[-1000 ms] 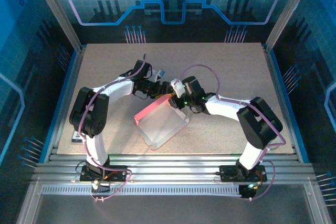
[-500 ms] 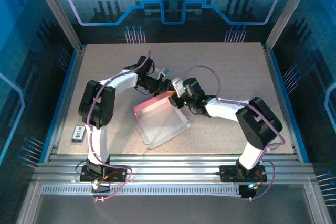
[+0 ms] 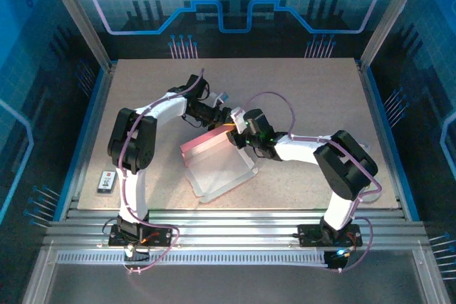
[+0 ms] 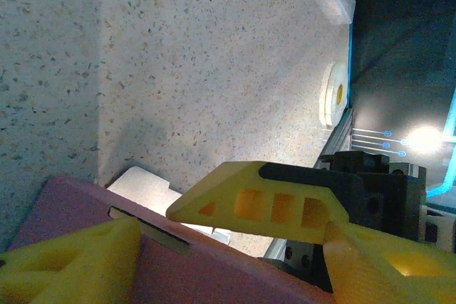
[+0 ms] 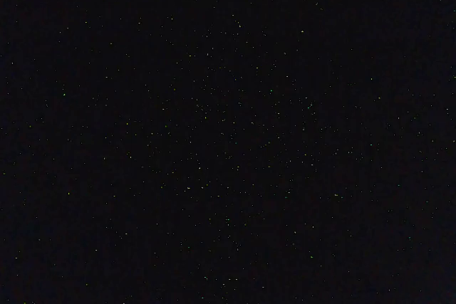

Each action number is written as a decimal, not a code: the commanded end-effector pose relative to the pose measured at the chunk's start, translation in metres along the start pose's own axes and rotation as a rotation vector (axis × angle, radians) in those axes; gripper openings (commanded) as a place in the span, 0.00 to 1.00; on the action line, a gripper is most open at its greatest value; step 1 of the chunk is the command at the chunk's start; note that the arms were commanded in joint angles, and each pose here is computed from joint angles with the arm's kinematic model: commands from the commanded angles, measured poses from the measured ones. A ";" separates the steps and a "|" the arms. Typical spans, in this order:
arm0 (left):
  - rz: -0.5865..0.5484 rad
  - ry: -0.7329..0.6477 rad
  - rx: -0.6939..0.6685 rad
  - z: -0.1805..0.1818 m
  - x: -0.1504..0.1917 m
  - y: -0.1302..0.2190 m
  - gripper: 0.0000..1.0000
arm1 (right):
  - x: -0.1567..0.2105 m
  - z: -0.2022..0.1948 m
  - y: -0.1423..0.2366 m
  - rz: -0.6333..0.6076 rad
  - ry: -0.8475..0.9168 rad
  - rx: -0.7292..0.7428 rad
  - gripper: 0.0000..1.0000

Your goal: Fold the paper box

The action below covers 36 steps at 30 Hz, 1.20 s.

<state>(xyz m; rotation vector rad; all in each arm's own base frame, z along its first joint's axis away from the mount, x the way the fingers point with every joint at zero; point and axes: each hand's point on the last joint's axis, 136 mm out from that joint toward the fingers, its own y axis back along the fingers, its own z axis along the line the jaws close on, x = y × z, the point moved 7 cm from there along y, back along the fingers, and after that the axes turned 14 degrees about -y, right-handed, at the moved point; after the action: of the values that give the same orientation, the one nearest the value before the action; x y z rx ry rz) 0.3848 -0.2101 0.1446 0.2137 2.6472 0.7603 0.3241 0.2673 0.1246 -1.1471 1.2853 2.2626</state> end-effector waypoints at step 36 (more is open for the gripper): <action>0.060 0.029 -0.037 -0.013 0.004 -0.004 0.68 | 0.009 -0.017 -0.011 -0.075 0.049 0.551 0.06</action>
<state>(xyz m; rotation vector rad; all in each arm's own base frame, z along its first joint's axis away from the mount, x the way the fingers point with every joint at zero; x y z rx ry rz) 0.3960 -0.2066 0.1507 0.1645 2.5943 0.8255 0.3285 0.2785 0.1284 -1.0208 1.4665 1.8463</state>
